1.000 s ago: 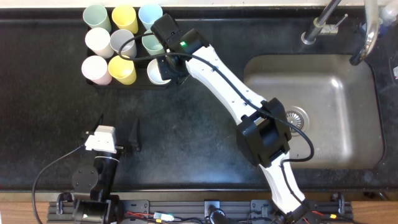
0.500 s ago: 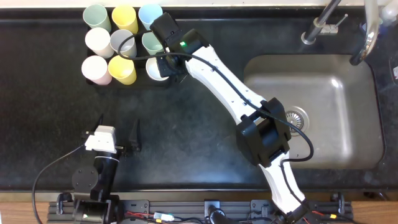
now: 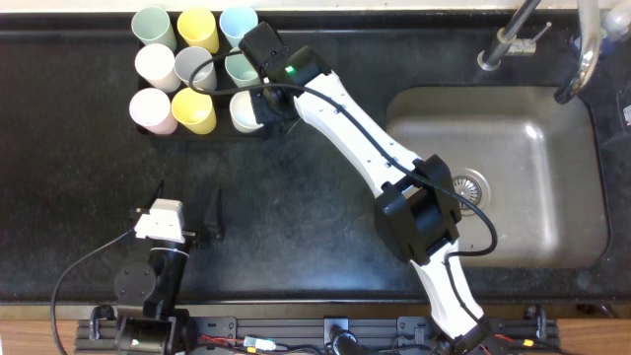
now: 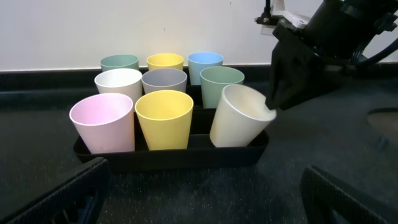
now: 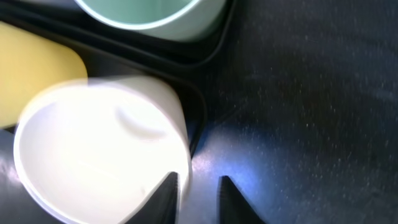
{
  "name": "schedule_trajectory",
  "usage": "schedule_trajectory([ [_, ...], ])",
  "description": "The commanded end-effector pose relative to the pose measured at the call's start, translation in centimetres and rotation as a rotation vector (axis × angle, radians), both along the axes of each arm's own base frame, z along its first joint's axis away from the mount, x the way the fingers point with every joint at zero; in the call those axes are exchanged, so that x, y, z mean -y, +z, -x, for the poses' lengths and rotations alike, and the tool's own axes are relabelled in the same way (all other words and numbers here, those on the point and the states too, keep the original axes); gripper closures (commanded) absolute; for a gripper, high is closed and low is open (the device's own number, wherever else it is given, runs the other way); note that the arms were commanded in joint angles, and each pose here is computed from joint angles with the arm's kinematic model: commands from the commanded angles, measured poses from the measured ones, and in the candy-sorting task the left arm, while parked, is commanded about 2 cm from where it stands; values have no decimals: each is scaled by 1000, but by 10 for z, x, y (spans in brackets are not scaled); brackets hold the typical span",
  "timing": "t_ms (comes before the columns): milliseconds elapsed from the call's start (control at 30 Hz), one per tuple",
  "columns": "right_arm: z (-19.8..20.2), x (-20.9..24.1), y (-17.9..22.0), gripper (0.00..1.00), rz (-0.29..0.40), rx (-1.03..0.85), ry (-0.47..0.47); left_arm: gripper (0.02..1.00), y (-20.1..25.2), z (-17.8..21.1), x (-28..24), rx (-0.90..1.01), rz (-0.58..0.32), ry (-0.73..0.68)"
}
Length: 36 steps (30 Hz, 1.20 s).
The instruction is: Store Cups
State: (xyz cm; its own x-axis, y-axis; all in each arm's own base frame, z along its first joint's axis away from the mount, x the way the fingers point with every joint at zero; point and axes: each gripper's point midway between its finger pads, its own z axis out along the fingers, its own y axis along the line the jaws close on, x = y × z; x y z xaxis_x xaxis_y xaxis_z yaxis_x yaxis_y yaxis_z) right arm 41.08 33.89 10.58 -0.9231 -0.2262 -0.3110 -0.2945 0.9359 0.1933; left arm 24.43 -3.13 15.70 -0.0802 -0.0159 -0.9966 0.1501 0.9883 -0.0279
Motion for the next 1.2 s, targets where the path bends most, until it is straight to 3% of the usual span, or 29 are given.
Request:
schedule_trajectory([
  [33,-3,-8,9,649,-13,28,9,18,1,1,0,8,-17,-4],
  [200,-2,-8,31,487,-40,65,14,18,1,1,0,8,-17,-3],
  [400,-8,17,104,360,-99,193,29,18,1,1,0,8,-17,-4],
  [533,-12,64,160,297,-109,288,9,18,1,1,0,8,-17,-3],
  [733,-3,154,219,172,-55,409,-21,18,1,1,0,8,-17,-3],
  [967,44,246,245,53,-43,585,-155,20,1,1,0,8,-17,-4],
  [1200,106,291,226,3,-78,835,-259,18,1,1,0,8,-17,-4],
])
